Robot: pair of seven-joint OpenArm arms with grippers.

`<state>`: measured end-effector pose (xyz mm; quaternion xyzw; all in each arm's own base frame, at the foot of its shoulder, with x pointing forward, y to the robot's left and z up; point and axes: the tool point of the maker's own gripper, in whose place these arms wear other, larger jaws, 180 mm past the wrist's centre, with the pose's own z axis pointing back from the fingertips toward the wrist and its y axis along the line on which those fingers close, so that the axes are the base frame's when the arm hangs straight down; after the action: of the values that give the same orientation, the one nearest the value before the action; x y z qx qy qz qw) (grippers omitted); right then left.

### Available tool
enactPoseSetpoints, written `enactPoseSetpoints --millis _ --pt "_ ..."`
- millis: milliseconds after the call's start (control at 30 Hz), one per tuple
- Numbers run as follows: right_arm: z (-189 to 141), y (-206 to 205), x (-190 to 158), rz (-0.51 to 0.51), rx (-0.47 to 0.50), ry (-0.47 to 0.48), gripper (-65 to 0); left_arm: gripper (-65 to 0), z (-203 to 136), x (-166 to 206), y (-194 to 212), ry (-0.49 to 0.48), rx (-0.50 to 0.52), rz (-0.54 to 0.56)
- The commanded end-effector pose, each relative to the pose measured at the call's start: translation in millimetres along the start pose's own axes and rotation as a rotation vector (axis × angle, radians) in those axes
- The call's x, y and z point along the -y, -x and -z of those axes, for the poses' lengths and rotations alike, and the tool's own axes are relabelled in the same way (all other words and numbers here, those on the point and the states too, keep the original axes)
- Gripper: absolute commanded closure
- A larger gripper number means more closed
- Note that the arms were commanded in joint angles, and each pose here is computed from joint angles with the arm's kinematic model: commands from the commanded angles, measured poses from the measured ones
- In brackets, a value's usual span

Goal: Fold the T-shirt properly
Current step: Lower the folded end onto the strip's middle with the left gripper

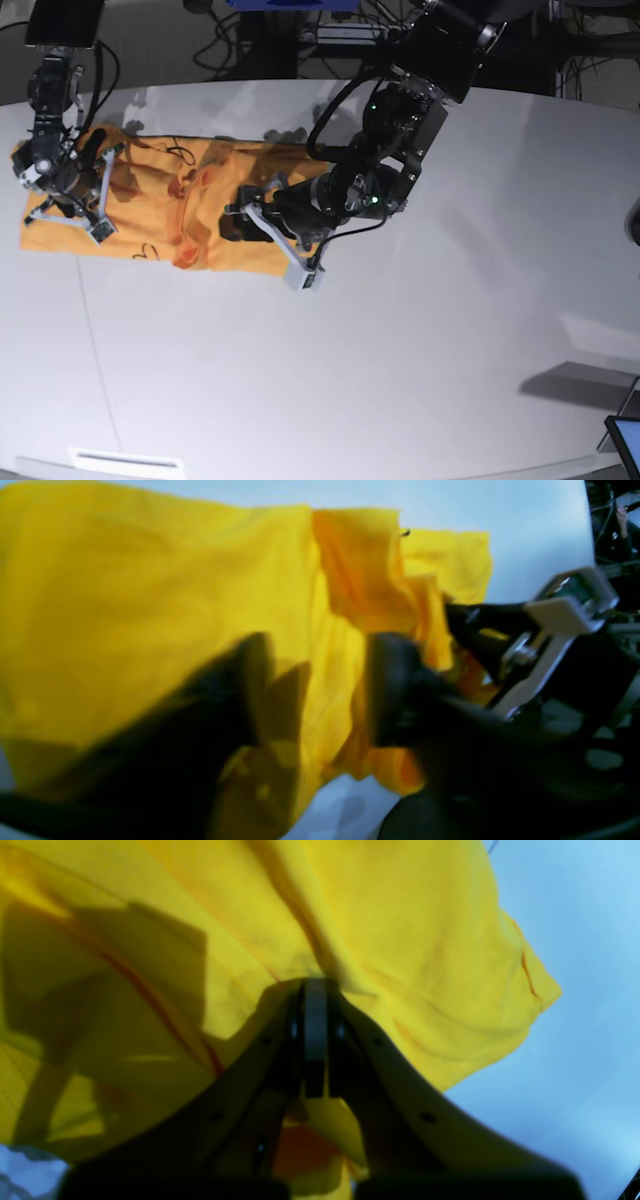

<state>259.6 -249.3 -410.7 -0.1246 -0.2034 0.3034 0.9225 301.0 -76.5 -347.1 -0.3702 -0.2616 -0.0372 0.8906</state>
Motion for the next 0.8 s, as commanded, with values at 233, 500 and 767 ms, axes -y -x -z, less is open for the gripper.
enactPoseSetpoints --millis 233,500,767 --pt "-5.0 -2.3 9.5 -0.008 0.004 0.027 -9.6 -17.5 17.7 -36.8 11.1 -0.089 -0.055 -0.027" --pt "-5.4 -3.8 10.2 -0.008 0.009 0.029 -17.4 -17.3 16.3 -62.6 25.7 -0.207 -0.067 0.046" --pt "-39.8 -35.4 31.1 -0.044 0.111 0.134 -17.6 -17.3 16.4 -81.3 42.5 -0.248 -0.112 0.026"
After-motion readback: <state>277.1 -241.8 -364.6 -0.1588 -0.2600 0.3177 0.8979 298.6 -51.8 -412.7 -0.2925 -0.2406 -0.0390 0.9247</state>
